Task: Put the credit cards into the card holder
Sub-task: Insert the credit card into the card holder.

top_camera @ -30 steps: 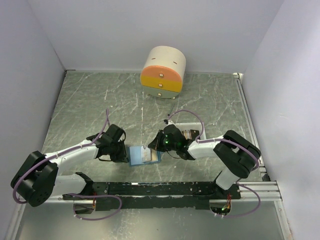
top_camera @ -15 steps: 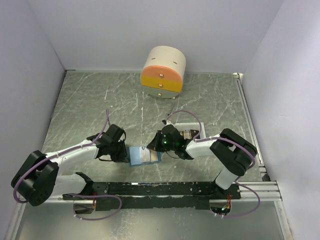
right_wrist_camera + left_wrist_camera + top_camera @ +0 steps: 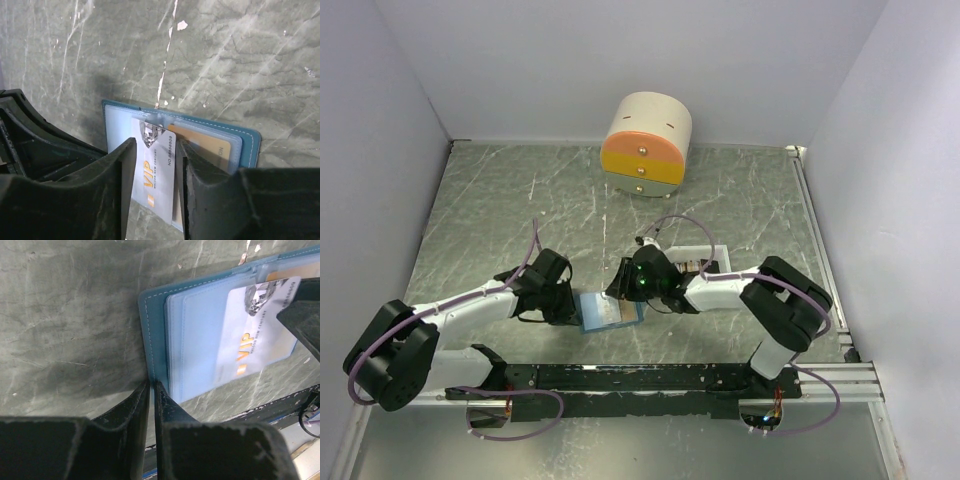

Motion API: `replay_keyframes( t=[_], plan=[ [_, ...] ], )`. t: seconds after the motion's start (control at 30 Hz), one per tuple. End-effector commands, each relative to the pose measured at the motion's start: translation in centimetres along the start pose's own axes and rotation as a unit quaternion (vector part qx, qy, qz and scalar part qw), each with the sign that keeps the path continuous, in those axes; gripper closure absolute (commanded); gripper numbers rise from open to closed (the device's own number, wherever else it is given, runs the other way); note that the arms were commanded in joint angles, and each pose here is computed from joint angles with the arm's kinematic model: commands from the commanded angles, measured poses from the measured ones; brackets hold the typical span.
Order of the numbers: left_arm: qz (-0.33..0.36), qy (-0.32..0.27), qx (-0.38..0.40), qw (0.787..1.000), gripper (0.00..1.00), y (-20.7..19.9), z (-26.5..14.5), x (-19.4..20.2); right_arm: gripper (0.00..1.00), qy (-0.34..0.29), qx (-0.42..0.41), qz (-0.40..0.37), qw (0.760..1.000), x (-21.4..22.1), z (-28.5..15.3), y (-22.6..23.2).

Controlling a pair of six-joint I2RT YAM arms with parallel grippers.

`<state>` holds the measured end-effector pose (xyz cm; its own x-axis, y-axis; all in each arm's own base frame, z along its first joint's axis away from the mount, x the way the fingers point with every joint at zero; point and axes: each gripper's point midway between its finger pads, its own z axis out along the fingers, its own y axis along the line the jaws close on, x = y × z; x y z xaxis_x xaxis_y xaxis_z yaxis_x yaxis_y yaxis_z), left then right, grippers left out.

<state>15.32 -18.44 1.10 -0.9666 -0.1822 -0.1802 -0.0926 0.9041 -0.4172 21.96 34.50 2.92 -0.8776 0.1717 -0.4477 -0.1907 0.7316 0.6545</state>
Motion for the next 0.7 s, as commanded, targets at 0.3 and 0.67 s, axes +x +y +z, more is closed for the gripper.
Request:
replay_keyframes(
  t=[0.3, 0.67],
  plan=[
    [-0.004, 0.006, 0.028, 1.000, 0.79, -1.1, -0.1, 0.2, 0.47, 0.022, 0.064, -0.058, 0.996, 1.3, -1.8, -1.3],
    [-0.010, 0.015, 0.037, 0.999, 0.79, -1.2, 0.2, 0.7, 0.46, 0.037, 0.044, -0.054, 0.997, 2.6, -1.3, -0.4]
  ],
)
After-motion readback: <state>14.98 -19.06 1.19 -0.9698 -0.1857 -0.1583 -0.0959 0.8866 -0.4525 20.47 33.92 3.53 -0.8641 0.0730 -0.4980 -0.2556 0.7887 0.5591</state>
